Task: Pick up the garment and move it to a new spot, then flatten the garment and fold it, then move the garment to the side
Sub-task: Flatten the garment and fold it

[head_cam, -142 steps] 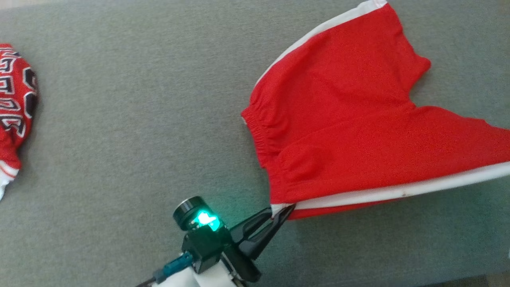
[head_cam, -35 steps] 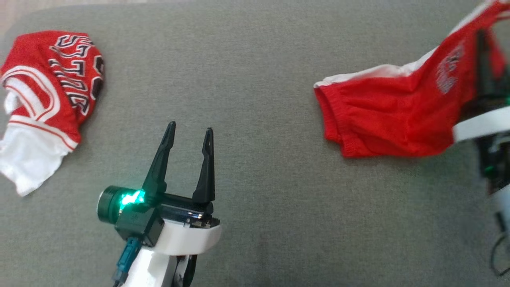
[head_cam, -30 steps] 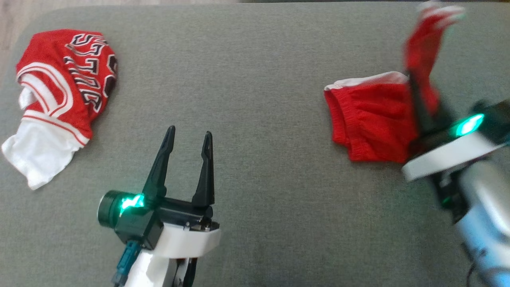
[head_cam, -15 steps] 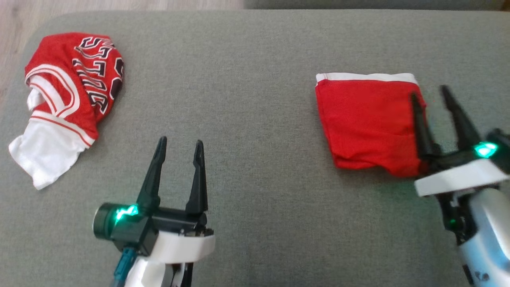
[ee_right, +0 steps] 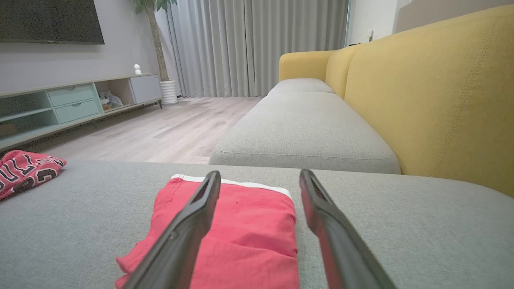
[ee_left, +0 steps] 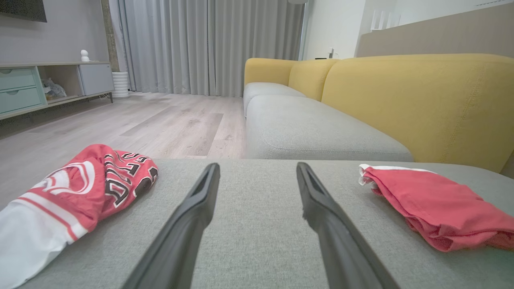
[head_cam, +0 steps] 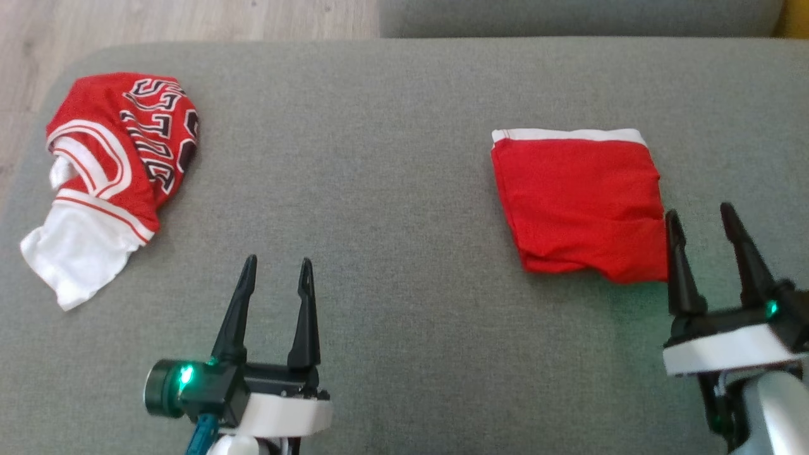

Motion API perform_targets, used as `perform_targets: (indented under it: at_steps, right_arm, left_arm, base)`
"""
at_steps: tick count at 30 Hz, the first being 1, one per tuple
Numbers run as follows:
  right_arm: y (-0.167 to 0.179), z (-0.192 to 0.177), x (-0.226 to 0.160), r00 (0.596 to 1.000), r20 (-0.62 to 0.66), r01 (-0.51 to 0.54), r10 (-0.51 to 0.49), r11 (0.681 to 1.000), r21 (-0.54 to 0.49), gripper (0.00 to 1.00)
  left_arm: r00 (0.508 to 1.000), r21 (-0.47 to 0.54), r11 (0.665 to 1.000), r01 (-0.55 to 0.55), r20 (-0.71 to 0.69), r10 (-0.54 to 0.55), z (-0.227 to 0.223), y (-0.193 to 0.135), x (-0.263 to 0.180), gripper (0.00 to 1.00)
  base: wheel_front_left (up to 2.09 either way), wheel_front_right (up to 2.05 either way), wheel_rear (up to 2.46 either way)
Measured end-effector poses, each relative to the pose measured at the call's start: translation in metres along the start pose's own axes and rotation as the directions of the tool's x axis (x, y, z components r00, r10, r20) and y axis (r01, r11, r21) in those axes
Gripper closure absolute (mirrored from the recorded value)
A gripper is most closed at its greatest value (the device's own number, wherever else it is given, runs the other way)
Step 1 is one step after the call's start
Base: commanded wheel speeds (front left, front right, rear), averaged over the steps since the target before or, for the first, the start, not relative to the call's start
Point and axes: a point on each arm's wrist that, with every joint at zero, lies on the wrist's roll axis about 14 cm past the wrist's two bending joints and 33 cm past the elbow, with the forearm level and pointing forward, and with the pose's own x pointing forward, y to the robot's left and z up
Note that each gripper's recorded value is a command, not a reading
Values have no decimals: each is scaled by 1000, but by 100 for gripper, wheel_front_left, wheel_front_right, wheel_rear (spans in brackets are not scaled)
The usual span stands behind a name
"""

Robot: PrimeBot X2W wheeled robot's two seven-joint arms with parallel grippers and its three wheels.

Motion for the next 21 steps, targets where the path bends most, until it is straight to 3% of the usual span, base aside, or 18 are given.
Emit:
perform_targets:
  at_steps: [21]
  right_arm:
    - [20, -15, -71, 997, -60, 40, -39, 999, 16, 0]
  left_arm:
    - [999, 36, 999, -3, -46, 5, -15, 7, -55, 0]
  base:
    - [0, 0, 0]
